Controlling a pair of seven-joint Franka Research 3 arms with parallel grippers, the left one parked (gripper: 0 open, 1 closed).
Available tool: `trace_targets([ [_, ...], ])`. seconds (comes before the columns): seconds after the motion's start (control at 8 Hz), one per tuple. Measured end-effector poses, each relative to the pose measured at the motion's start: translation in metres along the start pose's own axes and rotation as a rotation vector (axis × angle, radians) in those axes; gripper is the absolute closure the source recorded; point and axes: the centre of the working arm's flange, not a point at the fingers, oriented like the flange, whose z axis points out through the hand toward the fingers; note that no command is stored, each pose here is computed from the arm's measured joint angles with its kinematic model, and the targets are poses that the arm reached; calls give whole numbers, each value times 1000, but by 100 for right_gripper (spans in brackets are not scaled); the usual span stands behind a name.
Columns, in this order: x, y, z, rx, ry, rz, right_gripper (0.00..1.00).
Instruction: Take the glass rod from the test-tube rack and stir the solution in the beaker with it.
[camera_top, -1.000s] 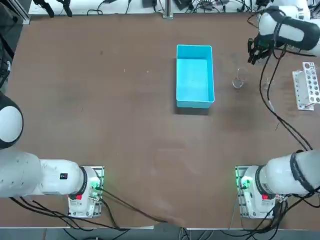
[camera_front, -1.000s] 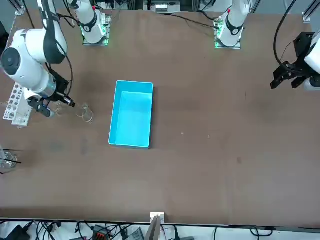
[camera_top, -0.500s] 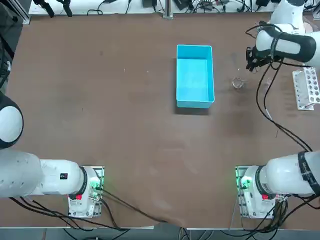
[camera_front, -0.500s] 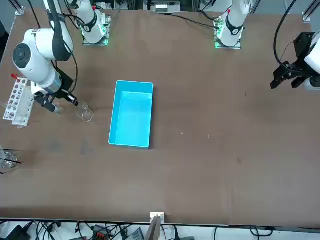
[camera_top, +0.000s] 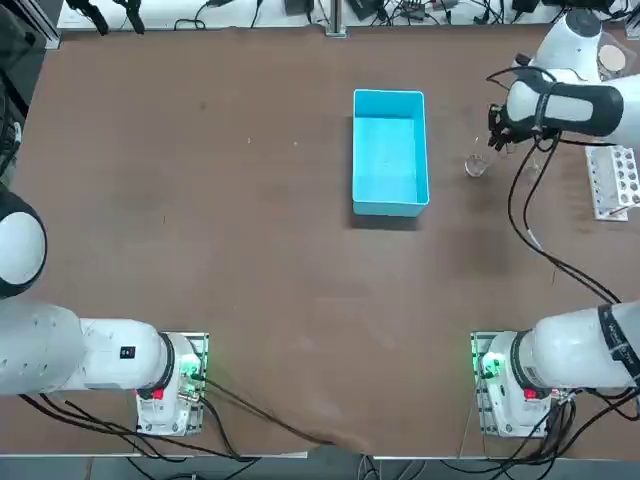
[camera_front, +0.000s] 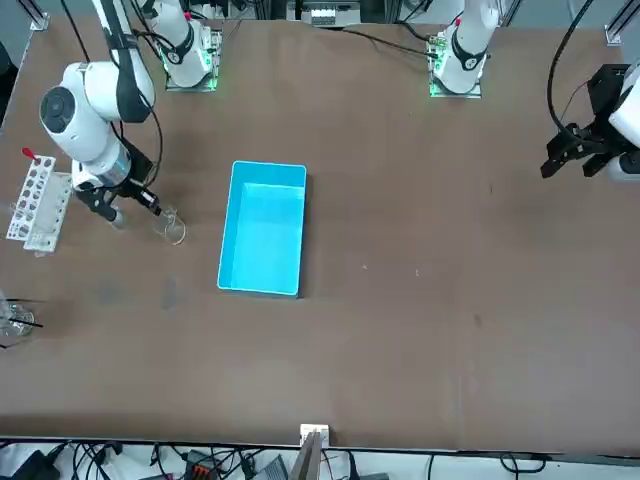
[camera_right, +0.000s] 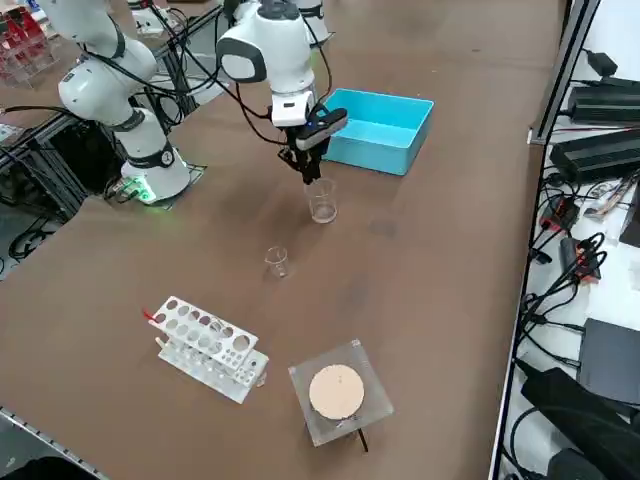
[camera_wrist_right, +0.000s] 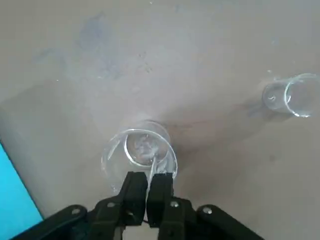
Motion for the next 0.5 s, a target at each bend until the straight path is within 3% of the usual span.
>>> trace_targets([
  [0.5, 0, -8, 3, 16, 22, 36, 94],
])
